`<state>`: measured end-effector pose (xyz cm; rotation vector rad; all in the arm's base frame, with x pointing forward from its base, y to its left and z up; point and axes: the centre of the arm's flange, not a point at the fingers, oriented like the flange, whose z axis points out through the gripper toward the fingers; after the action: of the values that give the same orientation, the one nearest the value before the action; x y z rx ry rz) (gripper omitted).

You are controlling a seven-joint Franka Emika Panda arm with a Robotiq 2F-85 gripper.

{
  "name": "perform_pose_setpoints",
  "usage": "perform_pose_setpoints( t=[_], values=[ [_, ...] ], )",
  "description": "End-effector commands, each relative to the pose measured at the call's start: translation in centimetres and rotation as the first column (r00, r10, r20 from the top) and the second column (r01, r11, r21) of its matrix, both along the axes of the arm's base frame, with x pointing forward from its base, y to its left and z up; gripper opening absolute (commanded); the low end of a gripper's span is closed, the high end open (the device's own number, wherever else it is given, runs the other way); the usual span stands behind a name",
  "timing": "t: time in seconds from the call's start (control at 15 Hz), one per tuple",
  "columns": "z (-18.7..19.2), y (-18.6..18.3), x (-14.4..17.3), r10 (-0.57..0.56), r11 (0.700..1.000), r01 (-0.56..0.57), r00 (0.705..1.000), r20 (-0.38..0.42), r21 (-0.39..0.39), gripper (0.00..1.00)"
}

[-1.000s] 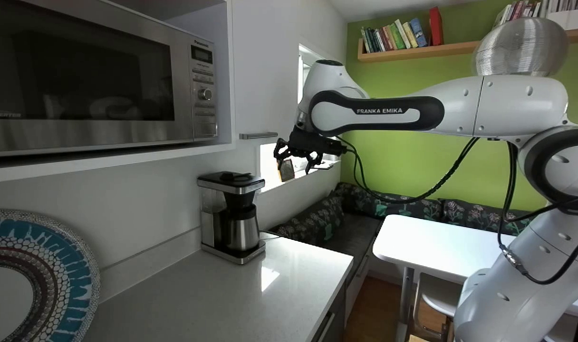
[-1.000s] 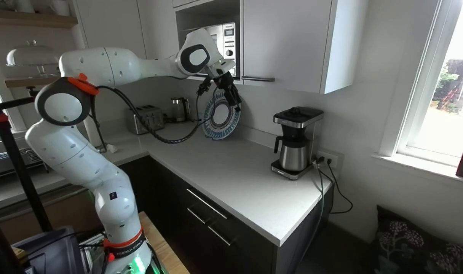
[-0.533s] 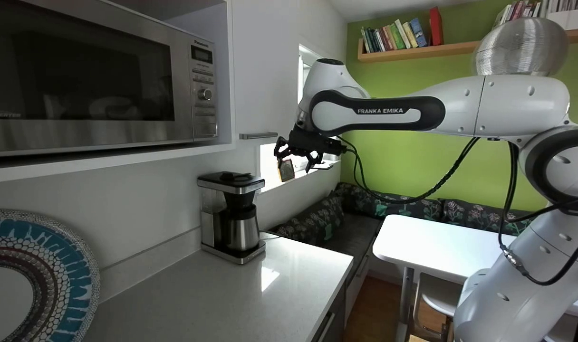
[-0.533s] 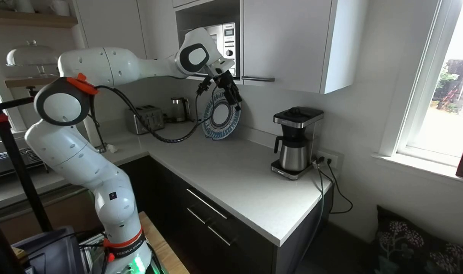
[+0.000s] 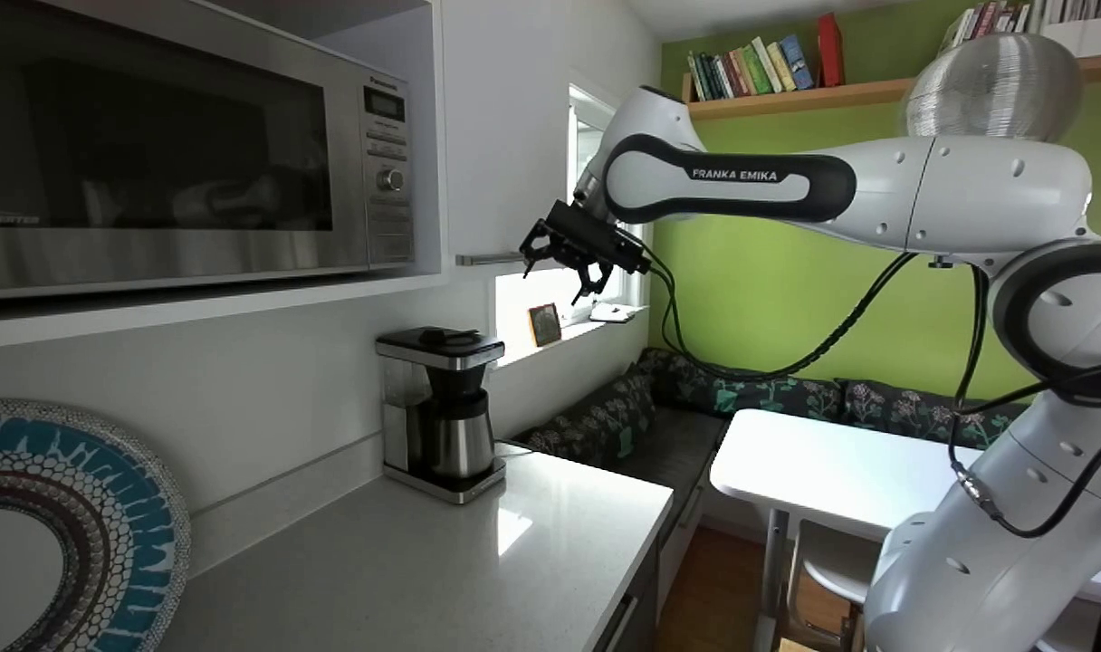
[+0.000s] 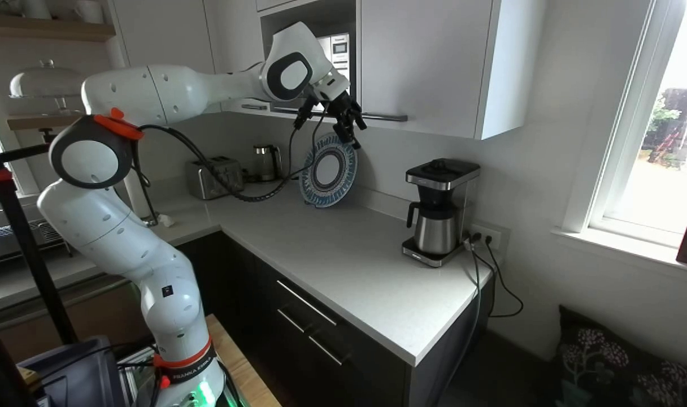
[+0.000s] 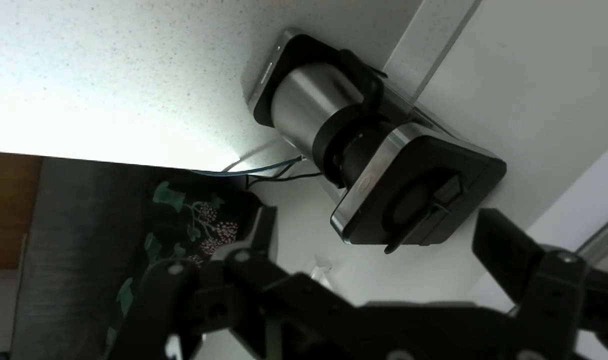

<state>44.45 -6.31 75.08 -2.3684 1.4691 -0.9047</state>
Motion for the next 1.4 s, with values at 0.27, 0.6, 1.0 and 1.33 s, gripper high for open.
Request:
perform_pose_setpoints(
  t=[0.27,0.6,1.0,1.33],
  values=[
    [2.9,-0.4,1.0,-0.03,0.994,0.009,0.982,0.188,0.112,1.0],
    [3.0,-1.1,3.3,-0.031,0.984,-0.001,0.984,0.173,0.179,1.0],
    [3.0,-0.9,6.1,-0.01,0.975,-0.027,0.986,0.164,0.22,1.0],
    [2.3,-0.1,7.8,0.002,0.971,-0.031,0.992,0.123,0.237,1.0]
  ],
)
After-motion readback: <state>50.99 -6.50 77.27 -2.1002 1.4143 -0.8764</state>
